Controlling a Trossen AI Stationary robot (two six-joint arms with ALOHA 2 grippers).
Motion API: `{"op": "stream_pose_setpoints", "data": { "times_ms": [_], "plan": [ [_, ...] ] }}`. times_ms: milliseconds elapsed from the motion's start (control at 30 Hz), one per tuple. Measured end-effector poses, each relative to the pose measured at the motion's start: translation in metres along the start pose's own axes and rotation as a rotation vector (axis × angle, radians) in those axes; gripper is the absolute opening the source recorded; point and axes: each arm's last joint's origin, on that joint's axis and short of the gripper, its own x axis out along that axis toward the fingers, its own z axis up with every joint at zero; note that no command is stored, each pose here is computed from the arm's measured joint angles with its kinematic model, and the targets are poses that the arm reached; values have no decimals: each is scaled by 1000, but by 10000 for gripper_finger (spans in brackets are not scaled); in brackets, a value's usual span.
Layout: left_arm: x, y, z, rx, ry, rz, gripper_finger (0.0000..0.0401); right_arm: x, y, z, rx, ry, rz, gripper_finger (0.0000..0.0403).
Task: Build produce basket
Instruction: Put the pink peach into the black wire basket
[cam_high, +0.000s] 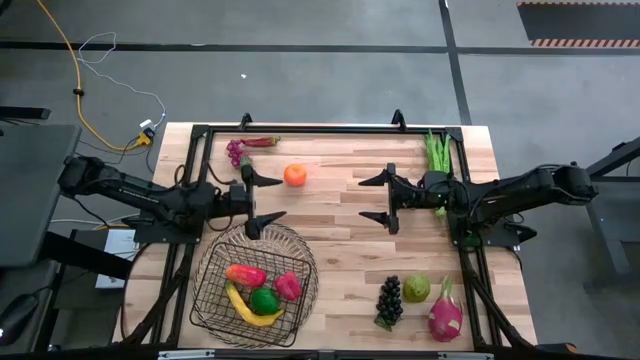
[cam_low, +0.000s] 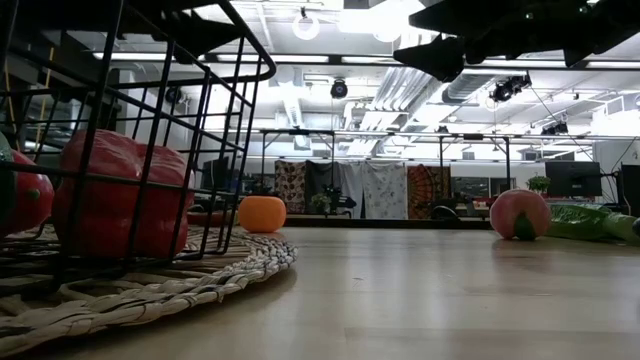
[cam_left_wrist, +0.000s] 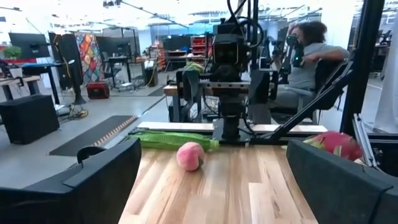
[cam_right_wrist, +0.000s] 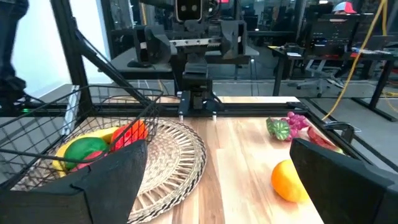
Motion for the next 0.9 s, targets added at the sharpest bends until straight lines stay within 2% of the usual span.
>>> {"op": "stream_pose_setpoints", "data": {
  "times_ms": [133,233,333,433,500,667,733,900],
  "plan": [
    [0,0,-1,-21,2,0,390,0,-3,0,47,-2,-102,387],
    [0,0,-1,-20,3,6,390,0,-9,0,209,35,-310,387],
    [0,1,-1,-22,3,18,390,-1,-14,0,277,265,-507,387],
    [0,1,-1,-20,4,18,390,-9,-14,4,318,546,-603,387],
    [0,1,-1,-19,5,18,390,-16,-14,9,354,680,-648,387],
    [0,0,-2,-17,14,18,390,-31,-11,7,419,954,-662,387],
    [0,0,-3,-14,21,17,390,-35,-11,4,435,1016,-673,387],
    [0,0,-3,-15,26,17,390,-41,-16,-11,478,1068,-734,387]
  ]
}}
